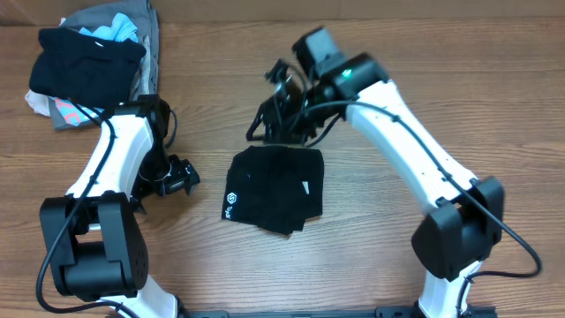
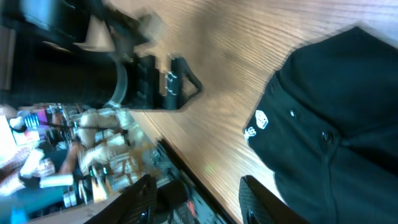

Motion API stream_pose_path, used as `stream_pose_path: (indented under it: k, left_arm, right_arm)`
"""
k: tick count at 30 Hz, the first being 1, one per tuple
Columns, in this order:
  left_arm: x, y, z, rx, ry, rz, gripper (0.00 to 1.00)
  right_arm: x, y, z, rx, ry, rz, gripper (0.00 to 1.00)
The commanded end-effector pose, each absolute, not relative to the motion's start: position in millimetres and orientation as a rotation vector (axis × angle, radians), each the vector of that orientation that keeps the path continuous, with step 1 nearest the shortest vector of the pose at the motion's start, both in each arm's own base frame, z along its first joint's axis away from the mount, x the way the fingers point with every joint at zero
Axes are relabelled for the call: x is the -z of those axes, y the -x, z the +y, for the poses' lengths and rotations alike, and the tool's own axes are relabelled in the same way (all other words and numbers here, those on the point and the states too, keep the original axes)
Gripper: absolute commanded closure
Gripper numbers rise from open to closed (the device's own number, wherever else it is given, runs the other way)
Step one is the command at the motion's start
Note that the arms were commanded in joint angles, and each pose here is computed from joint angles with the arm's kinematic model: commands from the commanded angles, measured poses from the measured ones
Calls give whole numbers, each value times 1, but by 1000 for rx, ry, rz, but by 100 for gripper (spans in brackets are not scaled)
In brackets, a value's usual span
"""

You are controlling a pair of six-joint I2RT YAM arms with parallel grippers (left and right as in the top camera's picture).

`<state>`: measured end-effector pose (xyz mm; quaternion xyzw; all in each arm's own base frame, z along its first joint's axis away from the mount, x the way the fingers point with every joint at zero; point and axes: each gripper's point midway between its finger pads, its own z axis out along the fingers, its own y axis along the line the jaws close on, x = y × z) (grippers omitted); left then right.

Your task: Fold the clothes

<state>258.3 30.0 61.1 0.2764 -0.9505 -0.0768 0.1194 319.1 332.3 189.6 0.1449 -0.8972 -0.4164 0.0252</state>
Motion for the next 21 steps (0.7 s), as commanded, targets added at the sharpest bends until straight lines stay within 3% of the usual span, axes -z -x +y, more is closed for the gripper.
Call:
stream_pose_path:
  k: [1,7,12,17,21]
  left_arm:
    - [-65,-258,30,225,-829,-2790,0]
    - [-65,-258,30,225,-829,-2788,0]
    - [-65,-258,29,223,-829,-2788,0]
    - [-65,-258,27,201,-831,-2786,0]
    - [-65,-258,27,200,-832,-2787,0]
  right_arm:
    - [-136,-292,339,1312,-472,-2619,53]
    - [-60,-276,331,1343,-332,-2605,47]
    - [-33,-268,318,1345,-280,-2611,46]
    - [-51,-278,319,1387,-298,-2623,51]
    - [-106,-293,321,1449,-363,-2691,52]
